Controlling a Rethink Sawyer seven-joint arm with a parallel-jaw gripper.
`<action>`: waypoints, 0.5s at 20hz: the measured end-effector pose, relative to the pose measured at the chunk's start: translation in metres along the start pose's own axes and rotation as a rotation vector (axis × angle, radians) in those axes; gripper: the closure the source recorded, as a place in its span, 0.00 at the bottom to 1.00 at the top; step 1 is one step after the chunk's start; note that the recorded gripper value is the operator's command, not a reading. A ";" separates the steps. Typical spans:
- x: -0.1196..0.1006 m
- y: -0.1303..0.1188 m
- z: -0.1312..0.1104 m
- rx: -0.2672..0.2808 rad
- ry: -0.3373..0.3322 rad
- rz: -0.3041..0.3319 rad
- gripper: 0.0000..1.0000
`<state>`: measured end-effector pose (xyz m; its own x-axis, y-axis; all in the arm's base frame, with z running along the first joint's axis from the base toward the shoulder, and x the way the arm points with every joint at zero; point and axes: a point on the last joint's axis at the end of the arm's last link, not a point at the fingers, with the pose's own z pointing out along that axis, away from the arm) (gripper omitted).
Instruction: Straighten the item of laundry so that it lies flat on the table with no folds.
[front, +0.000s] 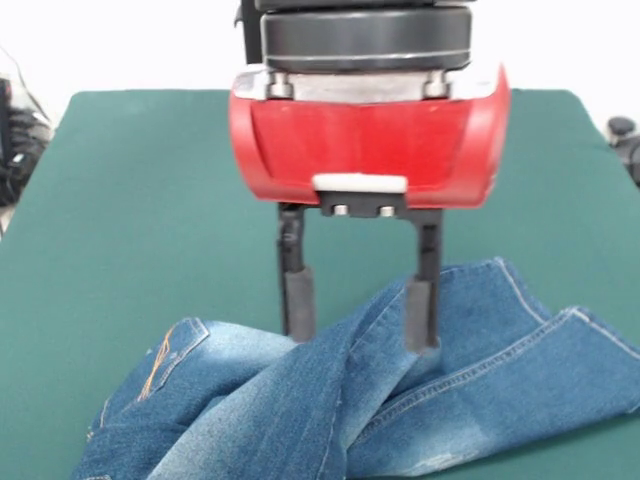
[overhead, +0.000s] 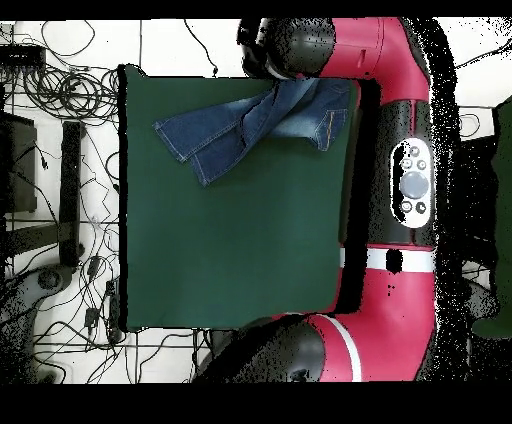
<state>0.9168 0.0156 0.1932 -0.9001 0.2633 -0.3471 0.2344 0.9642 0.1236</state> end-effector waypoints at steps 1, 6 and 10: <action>0.001 -0.001 0.001 0.007 0.001 0.000 0.00; 0.006 -0.012 0.004 0.063 0.007 -0.003 0.00; 0.009 -0.018 0.004 0.085 0.012 0.013 0.00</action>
<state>0.9062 0.0004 0.1846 -0.9012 0.2755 -0.3346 0.2755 0.9601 0.0484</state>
